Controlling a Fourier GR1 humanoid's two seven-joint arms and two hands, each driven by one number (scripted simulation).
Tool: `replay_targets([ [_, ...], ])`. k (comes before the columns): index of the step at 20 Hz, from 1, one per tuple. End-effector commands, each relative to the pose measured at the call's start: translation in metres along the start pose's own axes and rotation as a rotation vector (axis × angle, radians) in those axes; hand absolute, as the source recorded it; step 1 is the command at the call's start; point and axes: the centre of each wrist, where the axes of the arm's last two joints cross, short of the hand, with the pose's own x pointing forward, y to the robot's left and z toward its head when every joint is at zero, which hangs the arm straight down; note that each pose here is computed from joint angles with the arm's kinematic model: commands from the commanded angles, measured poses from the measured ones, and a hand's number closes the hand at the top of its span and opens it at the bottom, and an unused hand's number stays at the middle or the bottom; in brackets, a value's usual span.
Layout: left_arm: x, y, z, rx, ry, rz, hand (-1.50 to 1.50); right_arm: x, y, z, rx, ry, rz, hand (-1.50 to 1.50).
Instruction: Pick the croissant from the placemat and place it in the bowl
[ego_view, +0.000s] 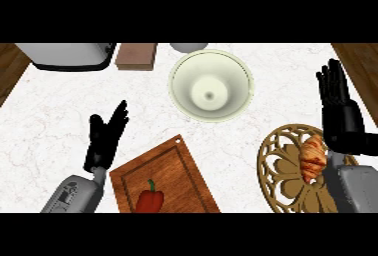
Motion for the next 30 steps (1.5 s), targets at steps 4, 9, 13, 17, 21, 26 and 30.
replay_targets([
  [4,0.063,0.049,-0.006,0.095,-0.374,-0.037,0.0,-0.015,0.068,0.005,0.315,0.175,0.039,-1.5],
  [9,0.089,0.075,-0.004,0.171,-0.48,0.01,0.0,-0.028,0.038,0.015,0.17,0.079,0.595,-1.5],
  [13,0.1,0.123,0.004,0.197,-0.514,0.023,0.0,-0.037,0.084,0.055,0.254,0.013,0.706,-1.5],
  [17,0.086,0.142,0.014,0.201,-0.51,0.02,0.0,-0.016,0.1,0.07,0.312,0.024,0.862,-1.5],
  [21,0.078,0.124,0.017,0.203,-0.488,0.037,0.0,0.024,0.099,0.054,0.301,0.113,1.082,-1.5],
  [26,0.064,0.139,0.018,0.214,-0.478,0.025,0.0,0.076,0.103,0.03,0.318,0.288,1.272,-1.5],
  [30,0.072,0.134,0.015,0.208,-0.485,0.013,0.0,0.088,0.103,0.02,0.479,0.493,1.415,-1.5],
])
